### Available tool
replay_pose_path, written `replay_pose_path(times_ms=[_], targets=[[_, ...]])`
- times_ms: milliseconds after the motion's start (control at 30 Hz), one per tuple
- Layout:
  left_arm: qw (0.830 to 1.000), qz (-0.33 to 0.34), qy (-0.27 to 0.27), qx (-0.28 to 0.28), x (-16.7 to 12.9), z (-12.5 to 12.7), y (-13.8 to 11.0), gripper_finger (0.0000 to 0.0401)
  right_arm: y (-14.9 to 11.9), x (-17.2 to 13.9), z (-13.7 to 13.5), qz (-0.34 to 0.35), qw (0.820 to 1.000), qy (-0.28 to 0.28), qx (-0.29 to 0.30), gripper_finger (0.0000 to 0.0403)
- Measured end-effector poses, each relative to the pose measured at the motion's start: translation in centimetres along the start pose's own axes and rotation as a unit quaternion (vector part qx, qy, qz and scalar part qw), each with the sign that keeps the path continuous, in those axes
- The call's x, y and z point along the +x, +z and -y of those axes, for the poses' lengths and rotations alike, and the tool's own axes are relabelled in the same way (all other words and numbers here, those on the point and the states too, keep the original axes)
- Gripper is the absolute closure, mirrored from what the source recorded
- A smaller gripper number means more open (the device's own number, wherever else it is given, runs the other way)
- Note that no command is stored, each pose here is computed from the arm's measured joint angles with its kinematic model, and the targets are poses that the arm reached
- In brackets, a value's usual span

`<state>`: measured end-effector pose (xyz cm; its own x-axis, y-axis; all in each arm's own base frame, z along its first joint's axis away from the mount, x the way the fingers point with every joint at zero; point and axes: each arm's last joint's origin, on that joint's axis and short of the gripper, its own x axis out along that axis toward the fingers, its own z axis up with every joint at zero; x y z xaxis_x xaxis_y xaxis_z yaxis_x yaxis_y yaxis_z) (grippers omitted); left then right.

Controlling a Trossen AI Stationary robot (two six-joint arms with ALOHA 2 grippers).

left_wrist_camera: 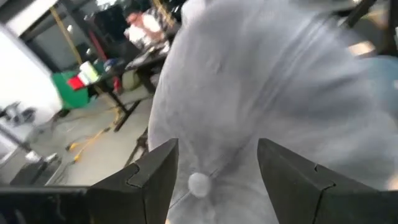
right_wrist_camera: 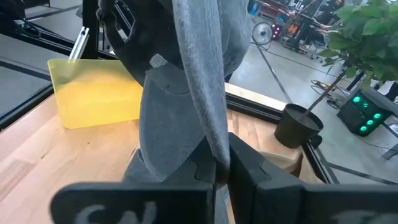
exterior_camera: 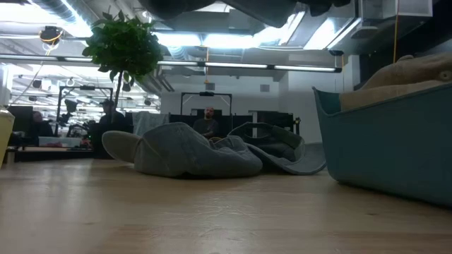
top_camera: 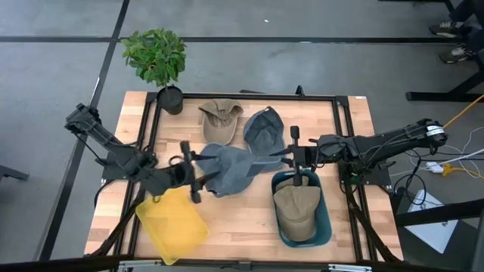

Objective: Pick & Place hat
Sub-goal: Put the left gray cap into the yellow bin

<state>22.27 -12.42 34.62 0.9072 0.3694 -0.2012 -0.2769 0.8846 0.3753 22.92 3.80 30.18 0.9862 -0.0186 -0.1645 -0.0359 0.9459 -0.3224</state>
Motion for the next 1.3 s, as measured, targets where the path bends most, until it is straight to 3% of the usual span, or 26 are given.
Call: replay_pose_path(times_ms=[167,467,767,900,1233,1300], targets=[[0.999,-0.026,0.022,0.002,2.0,-0.1,-0.7,0.0185,0.1,0.0,0.0,0.003,1.0,-0.001,0.0,0.0382],[0.999,-0.043,0.031,0.013,3.0,0.5,-1.3,0.0184,0.3,0.0,0.1,0.014,1.0,-0.005,-0.008,0.0382],[0.994,-0.056,0.06,0.075,4.9,0.6,-1.7,0.019,0.6,0.0,0.2,0.032,0.999,-0.01,0.024,0.0382],[0.989,-0.054,0.089,0.103,5.4,0.5,-1.5,0.0223,0.7,0.0,0.2,0.036,0.999,-0.012,0.027,0.0382],[0.986,-0.032,0.111,0.116,5.5,0.3,-0.7,0.0376,0.8,0.0,0.2,0.041,0.998,-0.011,0.038,0.0382],[0.984,-0.035,0.127,0.117,5.5,0.2,-0.6,0.0386,0.8,0.0,0.2,0.041,0.998,-0.011,0.038,0.0382]])
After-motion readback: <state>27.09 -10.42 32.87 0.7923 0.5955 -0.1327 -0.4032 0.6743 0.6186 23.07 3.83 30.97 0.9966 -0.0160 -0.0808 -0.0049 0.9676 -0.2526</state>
